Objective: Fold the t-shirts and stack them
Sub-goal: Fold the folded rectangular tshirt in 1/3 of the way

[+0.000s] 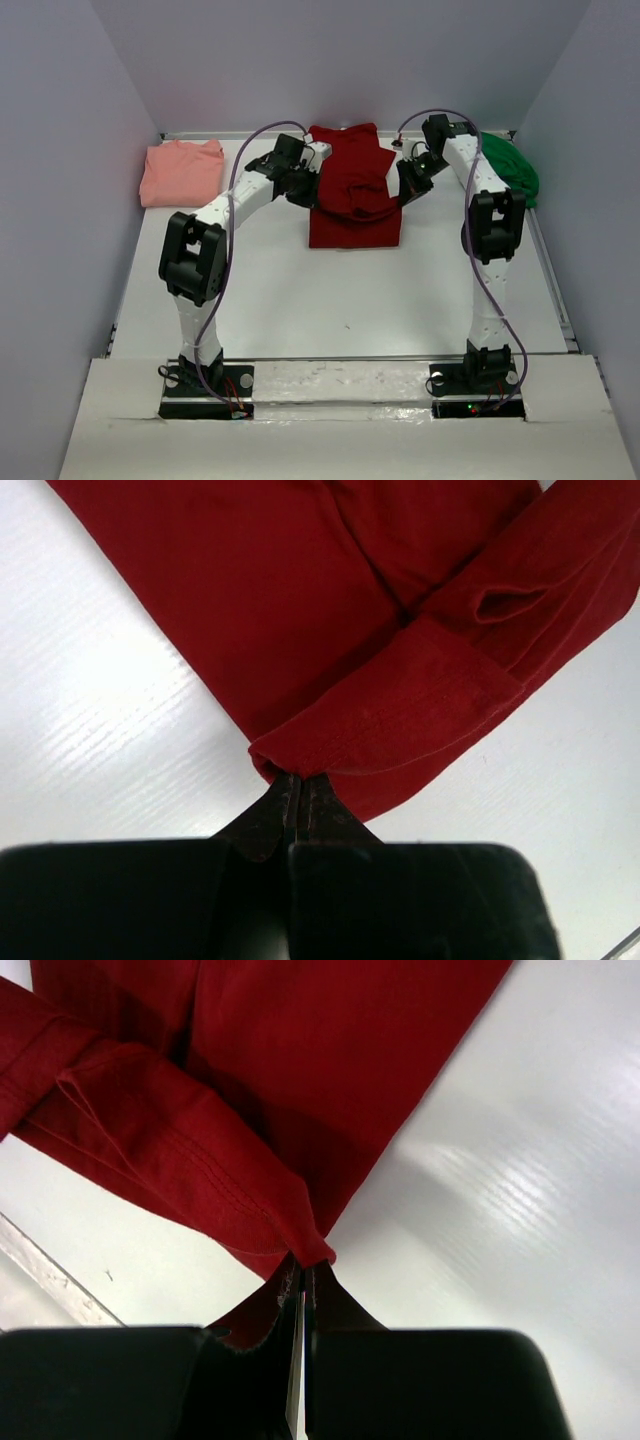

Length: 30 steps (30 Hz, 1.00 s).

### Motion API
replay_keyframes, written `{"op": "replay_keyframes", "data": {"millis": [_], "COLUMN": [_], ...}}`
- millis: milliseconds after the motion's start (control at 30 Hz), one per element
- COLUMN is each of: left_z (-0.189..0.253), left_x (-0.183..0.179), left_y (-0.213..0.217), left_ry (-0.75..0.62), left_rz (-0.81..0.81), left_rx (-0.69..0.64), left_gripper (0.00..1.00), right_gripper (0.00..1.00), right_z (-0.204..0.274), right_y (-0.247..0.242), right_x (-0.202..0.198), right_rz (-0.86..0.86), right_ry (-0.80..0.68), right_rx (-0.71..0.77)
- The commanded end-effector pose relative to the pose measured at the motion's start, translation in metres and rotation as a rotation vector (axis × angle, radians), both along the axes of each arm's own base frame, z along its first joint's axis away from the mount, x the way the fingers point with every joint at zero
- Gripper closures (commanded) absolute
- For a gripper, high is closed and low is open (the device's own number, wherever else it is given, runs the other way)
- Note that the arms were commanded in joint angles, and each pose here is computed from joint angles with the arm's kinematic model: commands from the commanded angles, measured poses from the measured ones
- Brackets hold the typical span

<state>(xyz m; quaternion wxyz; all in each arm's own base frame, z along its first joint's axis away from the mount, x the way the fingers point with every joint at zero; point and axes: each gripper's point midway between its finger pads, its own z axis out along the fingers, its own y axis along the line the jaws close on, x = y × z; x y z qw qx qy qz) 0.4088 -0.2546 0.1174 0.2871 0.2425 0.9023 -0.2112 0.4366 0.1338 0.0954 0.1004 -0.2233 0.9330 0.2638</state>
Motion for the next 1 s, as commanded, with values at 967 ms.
{"op": "replay_keyframes", "data": {"millis": [967], "left_z": [0.021], "left_x": [0.063], "left_y": [-0.011], "left_ry": [-0.137], "left_rz": [0.067], "left_rx": [-0.021], "left_gripper": [1.0], "right_gripper": [1.0], "right_z": [0.015], "right_y": [0.003], "right_x": [0.075], "right_rz": [-0.077], "right_ry": [-0.22], "right_rx": [0.008]}}
